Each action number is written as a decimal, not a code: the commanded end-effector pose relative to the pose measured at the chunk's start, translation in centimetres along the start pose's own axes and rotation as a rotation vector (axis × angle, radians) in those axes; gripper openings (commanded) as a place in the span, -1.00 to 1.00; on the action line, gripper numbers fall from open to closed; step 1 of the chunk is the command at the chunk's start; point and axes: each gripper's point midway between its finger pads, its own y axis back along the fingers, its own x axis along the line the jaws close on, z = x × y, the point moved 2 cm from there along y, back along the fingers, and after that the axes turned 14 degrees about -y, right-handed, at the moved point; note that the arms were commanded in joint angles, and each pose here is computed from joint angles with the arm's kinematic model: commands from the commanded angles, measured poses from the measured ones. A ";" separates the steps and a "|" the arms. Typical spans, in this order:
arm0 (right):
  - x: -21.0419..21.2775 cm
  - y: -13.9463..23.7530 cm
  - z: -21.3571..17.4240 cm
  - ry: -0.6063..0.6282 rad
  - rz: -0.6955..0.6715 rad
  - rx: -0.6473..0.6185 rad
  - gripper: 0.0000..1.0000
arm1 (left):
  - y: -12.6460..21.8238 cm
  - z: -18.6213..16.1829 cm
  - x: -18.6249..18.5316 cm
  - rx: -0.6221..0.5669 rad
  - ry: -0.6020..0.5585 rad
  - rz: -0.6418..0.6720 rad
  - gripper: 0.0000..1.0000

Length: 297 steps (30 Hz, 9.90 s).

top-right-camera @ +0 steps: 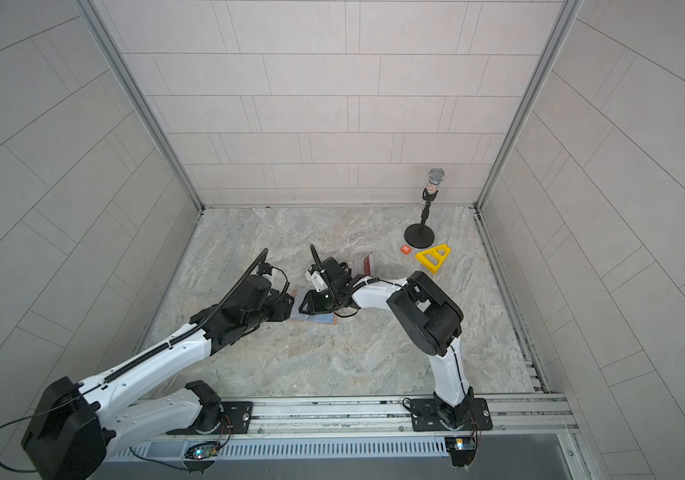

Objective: Put the credit cards into the card holder

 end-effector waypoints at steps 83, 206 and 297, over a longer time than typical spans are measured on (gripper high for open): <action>-14.1 15.9 12.5 -0.053 -0.641 -0.145 -0.21 | -23.4 8.2 -10.4 0.345 0.141 -0.375 -0.22; -13.5 21.4 12.5 -0.128 -0.709 -0.254 -0.47 | -21.1 5.2 -12.4 0.326 0.274 -0.418 -0.23; -3.6 4.3 0.6 -0.256 0.026 -0.349 -1.00 | -8.3 -6.4 -0.4 0.329 0.187 -0.237 -0.03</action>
